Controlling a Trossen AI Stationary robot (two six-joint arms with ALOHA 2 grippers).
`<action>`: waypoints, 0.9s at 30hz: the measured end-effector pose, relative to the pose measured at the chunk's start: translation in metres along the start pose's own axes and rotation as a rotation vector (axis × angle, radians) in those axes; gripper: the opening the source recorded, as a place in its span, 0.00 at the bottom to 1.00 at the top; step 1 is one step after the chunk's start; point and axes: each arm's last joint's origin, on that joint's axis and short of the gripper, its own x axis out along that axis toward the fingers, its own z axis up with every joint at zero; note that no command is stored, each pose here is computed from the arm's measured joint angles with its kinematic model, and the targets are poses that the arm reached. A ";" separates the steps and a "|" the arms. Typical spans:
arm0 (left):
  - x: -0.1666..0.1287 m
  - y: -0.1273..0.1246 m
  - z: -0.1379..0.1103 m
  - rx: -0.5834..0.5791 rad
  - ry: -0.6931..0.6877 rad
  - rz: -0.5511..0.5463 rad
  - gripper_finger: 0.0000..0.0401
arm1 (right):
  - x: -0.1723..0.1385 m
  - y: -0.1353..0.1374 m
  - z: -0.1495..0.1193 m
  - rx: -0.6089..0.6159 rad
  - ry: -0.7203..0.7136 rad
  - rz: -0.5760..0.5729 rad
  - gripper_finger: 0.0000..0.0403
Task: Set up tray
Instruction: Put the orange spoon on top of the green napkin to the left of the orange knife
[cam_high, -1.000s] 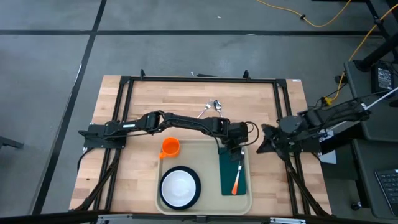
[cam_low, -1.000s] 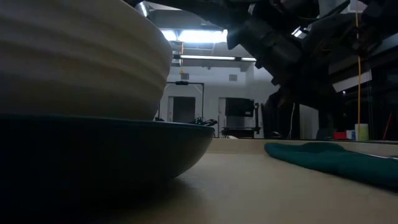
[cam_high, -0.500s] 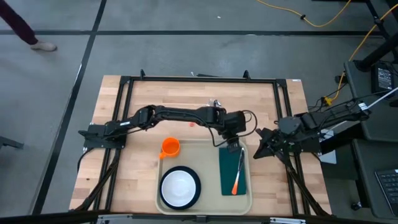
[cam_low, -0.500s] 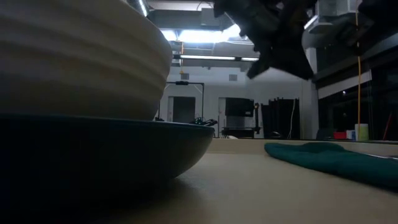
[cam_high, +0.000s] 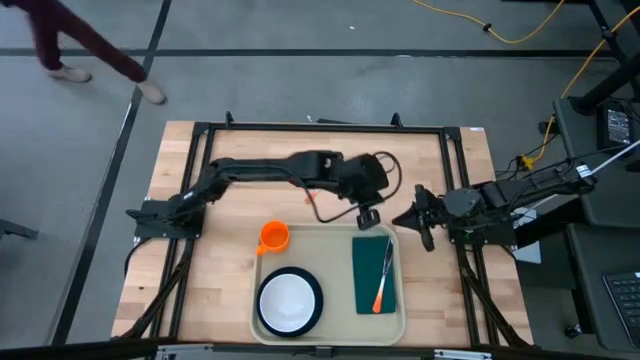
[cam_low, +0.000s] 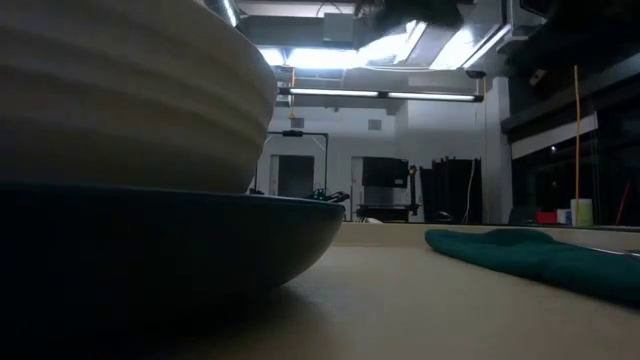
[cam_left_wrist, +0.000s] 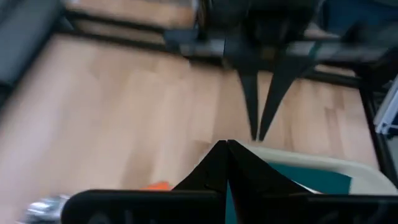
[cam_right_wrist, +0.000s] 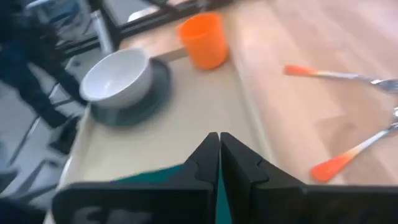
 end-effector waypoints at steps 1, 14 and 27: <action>-0.010 0.000 0.004 0.027 -0.021 0.015 0.01 | 0.001 -0.001 0.001 0.009 -0.013 -0.018 0.05; -0.065 0.020 0.015 0.245 -0.041 0.126 0.01 | 0.016 -0.017 0.010 0.238 -0.089 -0.183 0.05; -0.145 0.029 0.020 0.208 -0.123 0.342 0.01 | 0.029 -0.057 0.013 0.409 -0.039 -0.337 0.09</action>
